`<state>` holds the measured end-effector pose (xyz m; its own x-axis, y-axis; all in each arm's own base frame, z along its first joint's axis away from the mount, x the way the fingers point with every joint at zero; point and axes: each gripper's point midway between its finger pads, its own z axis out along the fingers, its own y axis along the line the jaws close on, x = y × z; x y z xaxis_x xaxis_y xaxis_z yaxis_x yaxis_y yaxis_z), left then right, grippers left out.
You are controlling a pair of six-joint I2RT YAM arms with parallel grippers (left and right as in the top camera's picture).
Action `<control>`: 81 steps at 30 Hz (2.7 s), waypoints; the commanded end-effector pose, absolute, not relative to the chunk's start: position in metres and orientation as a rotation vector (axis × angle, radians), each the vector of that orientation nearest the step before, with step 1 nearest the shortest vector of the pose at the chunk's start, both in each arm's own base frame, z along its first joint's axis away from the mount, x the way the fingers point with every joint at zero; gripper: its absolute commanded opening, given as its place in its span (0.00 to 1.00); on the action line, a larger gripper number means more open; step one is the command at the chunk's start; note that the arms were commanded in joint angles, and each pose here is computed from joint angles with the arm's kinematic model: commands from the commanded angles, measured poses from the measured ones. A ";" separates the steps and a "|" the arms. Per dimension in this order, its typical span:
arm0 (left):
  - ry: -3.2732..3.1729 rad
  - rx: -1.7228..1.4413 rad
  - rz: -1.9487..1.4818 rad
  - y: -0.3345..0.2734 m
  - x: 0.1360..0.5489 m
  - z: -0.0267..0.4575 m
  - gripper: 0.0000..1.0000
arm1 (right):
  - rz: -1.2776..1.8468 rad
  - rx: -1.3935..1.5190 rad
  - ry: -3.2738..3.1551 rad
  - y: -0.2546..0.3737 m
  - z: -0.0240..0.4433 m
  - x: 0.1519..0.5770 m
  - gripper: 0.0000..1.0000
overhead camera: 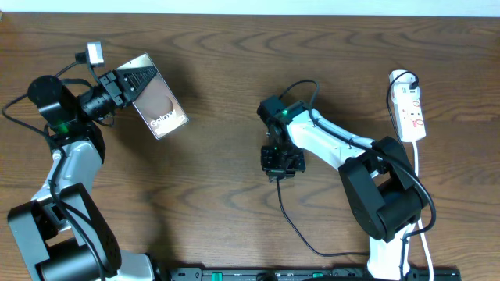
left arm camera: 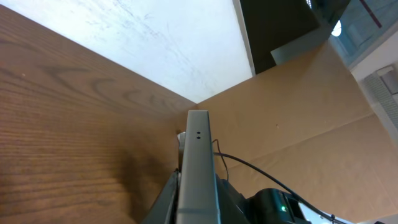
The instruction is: Plug charger to phone and switch on socket
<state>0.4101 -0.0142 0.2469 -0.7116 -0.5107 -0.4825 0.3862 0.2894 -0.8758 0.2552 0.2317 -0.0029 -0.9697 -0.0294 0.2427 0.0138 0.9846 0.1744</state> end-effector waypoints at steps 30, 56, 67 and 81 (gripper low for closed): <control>1.816 -0.097 -1.534 -0.016 0.407 0.248 0.07 | -1.535 0.768 -2.383 0.332 0.051 0.248 0.01; 1.844 -0.022 -1.605 -0.035 0.397 0.248 0.08 | -2.251 1.265 -1.886 0.354 0.128 0.245 0.01; 1.876 0.090 -1.688 -0.073 0.388 0.248 0.07 | -2.219 1.302 -1.817 0.378 0.135 0.234 0.01; 1.878 0.092 -1.694 -0.074 0.387 0.248 0.07 | -2.267 1.416 -1.788 0.393 0.157 0.252 0.01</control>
<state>0.3917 -0.0722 0.2474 -0.8046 -0.3515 -0.4786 0.4361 0.1975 -0.8780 0.2546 0.3936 0.1511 -0.5751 -0.4062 -0.7101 -0.5942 -0.3891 0.7039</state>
